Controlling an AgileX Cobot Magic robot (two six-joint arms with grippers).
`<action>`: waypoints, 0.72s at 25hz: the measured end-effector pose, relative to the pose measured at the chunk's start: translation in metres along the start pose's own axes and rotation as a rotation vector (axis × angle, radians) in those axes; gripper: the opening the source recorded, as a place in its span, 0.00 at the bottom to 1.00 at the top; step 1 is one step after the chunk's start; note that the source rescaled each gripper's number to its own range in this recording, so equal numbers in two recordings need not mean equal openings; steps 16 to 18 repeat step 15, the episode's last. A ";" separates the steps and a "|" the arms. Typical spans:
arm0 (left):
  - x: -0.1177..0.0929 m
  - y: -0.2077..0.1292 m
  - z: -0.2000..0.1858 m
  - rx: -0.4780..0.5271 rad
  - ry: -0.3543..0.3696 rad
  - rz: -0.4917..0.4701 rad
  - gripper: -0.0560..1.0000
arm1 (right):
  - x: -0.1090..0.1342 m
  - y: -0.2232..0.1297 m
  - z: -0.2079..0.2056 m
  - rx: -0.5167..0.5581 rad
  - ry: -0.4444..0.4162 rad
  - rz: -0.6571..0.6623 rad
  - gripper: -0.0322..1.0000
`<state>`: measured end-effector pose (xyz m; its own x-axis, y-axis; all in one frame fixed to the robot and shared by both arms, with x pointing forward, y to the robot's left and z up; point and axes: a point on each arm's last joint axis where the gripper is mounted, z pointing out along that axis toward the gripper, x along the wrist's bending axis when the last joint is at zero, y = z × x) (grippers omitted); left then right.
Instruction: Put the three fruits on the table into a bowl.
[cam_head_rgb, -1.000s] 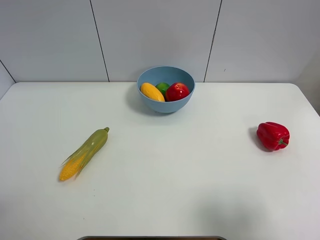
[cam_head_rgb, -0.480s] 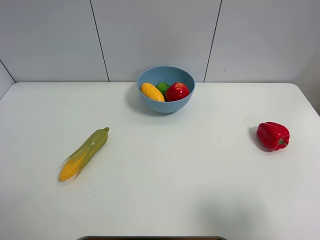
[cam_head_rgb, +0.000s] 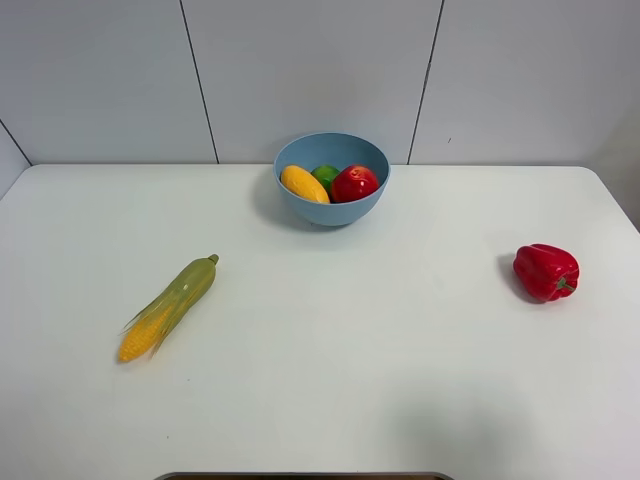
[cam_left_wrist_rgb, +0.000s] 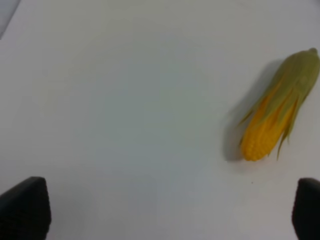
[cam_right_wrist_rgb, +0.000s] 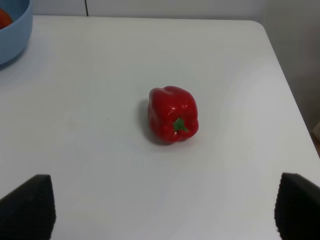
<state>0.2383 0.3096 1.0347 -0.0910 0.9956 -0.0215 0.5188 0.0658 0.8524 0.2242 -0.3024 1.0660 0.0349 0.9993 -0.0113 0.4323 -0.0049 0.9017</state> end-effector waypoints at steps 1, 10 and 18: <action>0.000 0.000 0.000 0.000 0.008 -0.005 0.98 | 0.000 0.000 0.000 0.000 0.000 0.000 0.91; 0.000 0.000 0.000 0.000 0.012 -0.008 0.98 | 0.000 0.000 0.000 0.000 0.000 0.000 0.91; 0.000 0.000 0.000 0.000 0.012 -0.008 0.98 | 0.000 0.000 0.000 0.000 0.000 0.000 0.91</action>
